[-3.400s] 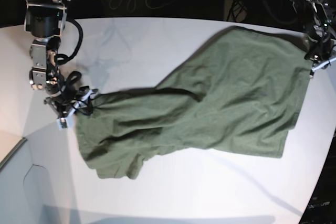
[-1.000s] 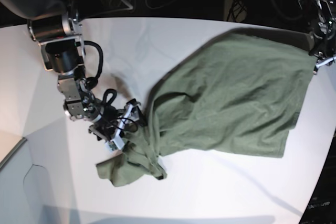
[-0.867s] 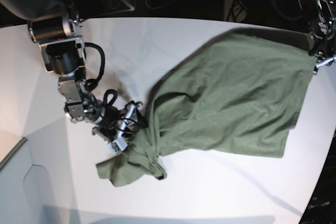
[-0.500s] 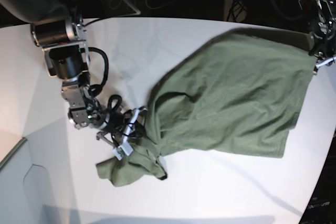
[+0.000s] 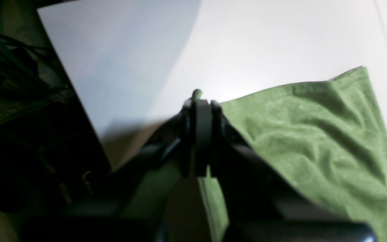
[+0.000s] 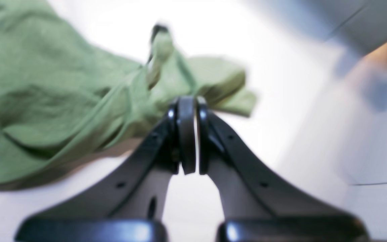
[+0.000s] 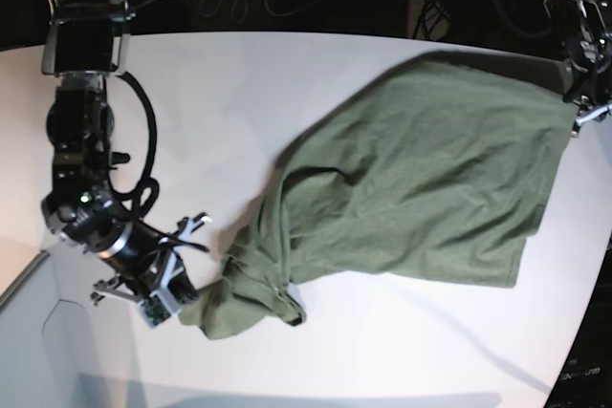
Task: Layout the t-shirt on the table in an organized manner, then fold the t-shirt properly
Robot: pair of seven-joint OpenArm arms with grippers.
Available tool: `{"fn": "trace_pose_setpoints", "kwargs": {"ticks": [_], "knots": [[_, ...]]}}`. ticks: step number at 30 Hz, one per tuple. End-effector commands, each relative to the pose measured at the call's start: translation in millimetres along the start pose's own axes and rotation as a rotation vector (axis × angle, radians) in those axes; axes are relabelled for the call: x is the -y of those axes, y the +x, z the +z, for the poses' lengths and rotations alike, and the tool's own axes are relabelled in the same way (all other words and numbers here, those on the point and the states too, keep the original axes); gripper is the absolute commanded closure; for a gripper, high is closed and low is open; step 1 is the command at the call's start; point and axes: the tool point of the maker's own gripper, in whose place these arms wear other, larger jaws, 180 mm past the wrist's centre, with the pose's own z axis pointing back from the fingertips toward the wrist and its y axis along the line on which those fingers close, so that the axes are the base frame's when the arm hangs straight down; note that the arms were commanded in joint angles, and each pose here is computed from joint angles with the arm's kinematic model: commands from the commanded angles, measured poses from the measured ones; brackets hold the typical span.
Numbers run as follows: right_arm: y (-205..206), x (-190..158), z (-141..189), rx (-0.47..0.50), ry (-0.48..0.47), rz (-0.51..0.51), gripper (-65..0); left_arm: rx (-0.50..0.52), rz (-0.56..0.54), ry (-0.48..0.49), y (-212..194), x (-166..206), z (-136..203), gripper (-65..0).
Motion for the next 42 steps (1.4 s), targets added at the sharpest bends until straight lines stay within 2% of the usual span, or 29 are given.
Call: {"fn": "trace_pose_setpoints", "kwargs": {"ticks": [1, 4, 7, 12, 17, 23, 25, 27, 34, 36, 38, 39, 42], "knots": [[9, 11, 5, 0.013, -0.018, 0.019, 0.0, 0.057, -0.008, -0.023, 19, 7, 0, 0.0], [-16, 12, 5, -0.100, -0.017, 0.002, 0.0, 0.059, -0.008, -0.023, 20, 7, 0, 0.0], [-62, -7, 0, -0.243, 0.037, -0.044, 0.0, 0.078, -0.009, -0.032, 30, 12, -5, 0.0], [-100, -53, -11, -0.294, 0.135, -0.153, -0.7, 0.164, 0.058, -0.006, 70, 5, -10, 0.0], [-112, -85, -28, -0.284, 0.203, -0.249, -15.0, 0.196, 0.056, -0.025, 87, 14, -12, 0.0], [-107, -113, -48, -0.286, 0.266, -0.321, -38.4, 0.177, 0.060, -0.014, 77, 10, -12, 0.0], [-106, -118, -59, -0.288, 0.288, -0.355, -42.8, 0.168, 0.067, -0.011, 72, 10, -12, 0.0], [-103, -125, -71, -0.259, 0.309, -0.397, -44.2, 0.158, 0.072, -0.007, 66, 8, -11, 0.0], [-100, -132, -91, -0.167, 0.327, -0.498, -43.9, 0.144, 0.061, 0.007, 60, 0, -9, 0.0], [-99, -135, -92, -0.147, 0.332, -0.507, -41.5, 0.143, 0.059, 0.012, 60, -3, -8, 0.0], [-96, -135, -92, -0.131, 0.330, -0.511, -33.2, 0.139, 0.052, 0.019, 58, -6, -7, 0.0], [-94, -136, -93, -0.126, 0.333, -0.513, -26.9, 0.138, 0.051, 0.020, 57, -7, -7, 0.0], [-85, -137, -95, -0.112, 0.333, -0.509, -0.6, 0.139, 0.051, 0.022, 58, -8, -7, 0.0]]}}
